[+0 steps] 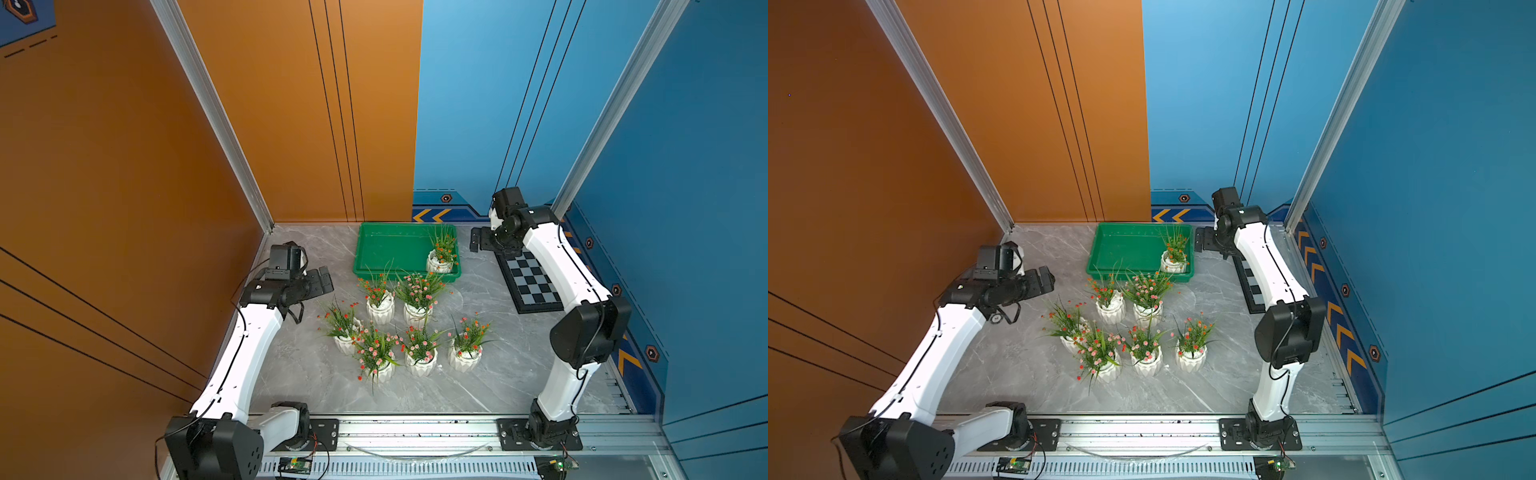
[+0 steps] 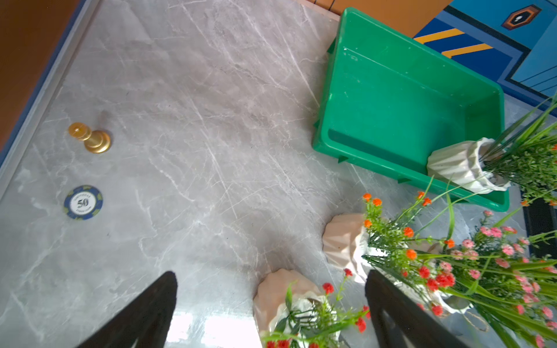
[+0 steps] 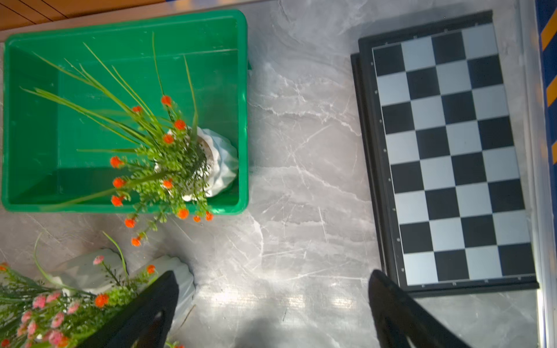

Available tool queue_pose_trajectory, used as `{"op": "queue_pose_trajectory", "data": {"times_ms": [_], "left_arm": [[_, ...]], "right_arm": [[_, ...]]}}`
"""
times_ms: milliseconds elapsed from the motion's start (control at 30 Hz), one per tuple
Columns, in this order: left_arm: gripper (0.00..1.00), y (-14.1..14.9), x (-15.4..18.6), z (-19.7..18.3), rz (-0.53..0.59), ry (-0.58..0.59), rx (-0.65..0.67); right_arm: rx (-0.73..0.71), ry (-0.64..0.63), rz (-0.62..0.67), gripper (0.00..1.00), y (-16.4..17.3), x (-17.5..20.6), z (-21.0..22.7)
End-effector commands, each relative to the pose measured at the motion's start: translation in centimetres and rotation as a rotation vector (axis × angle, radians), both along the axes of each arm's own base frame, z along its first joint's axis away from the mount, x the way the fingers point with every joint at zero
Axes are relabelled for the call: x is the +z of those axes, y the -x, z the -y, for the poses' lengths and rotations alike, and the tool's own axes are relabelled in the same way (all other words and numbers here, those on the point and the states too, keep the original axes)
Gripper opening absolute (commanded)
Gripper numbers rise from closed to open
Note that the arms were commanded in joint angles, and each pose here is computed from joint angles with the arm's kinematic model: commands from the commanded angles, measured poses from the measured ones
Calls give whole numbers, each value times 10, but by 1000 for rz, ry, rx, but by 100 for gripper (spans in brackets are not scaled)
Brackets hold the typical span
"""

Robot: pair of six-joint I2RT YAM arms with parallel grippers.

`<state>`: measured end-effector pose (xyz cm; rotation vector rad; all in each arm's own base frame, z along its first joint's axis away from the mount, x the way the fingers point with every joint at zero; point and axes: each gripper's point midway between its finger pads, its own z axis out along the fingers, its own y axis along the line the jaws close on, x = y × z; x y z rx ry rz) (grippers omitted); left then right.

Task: Put the potted gypsophila into the storage box
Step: Place the baby's breath potted plant at the storage box, then pick up the baby's breath potted plant from the center of the board.

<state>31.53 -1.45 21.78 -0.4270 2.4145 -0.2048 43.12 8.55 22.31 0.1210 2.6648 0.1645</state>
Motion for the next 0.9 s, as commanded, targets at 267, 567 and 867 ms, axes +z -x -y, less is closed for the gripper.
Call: {"op": "queue_pose_trajectory", "data": {"times_ms": [267,567,867], "left_arm": [[98,91,-58,-27,-221,83,278],[98,147,-66,-31,-288,118,398],[99,167,-98,-23,-406,156,460]], "right_arm": [[8,-73,-75,100,71,-45,16],[-21,-88,-135,100,93,-73,28],[-25,-101,-151,100,92,-82,28]]}}
